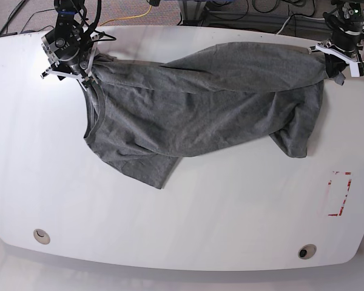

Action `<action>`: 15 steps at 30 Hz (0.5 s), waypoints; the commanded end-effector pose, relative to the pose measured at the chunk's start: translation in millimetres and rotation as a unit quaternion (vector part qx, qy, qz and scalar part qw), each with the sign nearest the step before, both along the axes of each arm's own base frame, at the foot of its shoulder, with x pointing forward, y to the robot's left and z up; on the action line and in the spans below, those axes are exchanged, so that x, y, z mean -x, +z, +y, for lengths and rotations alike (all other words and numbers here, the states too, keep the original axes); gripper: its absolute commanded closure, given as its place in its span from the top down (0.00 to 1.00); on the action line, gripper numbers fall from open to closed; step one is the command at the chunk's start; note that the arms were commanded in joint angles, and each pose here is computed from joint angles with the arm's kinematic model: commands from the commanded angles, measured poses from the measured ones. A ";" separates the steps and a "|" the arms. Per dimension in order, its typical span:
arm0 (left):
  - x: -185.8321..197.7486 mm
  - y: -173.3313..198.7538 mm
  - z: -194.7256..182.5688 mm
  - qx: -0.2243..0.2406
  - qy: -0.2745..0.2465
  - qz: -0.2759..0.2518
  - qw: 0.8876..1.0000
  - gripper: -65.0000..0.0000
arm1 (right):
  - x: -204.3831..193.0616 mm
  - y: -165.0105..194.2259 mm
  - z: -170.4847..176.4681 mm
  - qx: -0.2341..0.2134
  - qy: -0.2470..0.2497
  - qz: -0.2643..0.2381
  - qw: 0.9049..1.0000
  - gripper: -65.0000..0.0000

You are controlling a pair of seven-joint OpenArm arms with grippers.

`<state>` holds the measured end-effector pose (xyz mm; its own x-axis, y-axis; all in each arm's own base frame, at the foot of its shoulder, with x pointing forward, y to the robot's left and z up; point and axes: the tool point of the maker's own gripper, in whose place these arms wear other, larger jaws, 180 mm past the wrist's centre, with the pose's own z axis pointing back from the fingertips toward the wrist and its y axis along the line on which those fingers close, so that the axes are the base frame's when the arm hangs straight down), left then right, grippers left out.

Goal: Layout the t-shirt on the table in an organized manner, then fold the t-shirt properly
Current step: 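Lay the shirt down spread out, holding its ends apart with both grippers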

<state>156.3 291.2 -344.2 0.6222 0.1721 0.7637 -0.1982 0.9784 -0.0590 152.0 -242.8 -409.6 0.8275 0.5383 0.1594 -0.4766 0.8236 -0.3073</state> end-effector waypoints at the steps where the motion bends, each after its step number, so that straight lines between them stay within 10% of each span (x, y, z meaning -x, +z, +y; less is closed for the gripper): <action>1: 1.8 0.5 -0.5 -0.003 -0.008 0.016 1.000 0.01 | -5.8 7.3 -4.5 0.007 0.001 -0.015 1.000 0.65; 7: -0.3 -5.5 -2.8 0.005 -0.012 0.042 0.999 0.01 | -9.9 9.4 -4.8 0.007 0.001 -0.022 1.000 0.87; 15: 0.6 -11.6 -6.1 0.014 -0.014 0.069 0.997 0.01 | -31.5 24.4 -13.0 0.005 -0.009 -0.071 0.997 0.91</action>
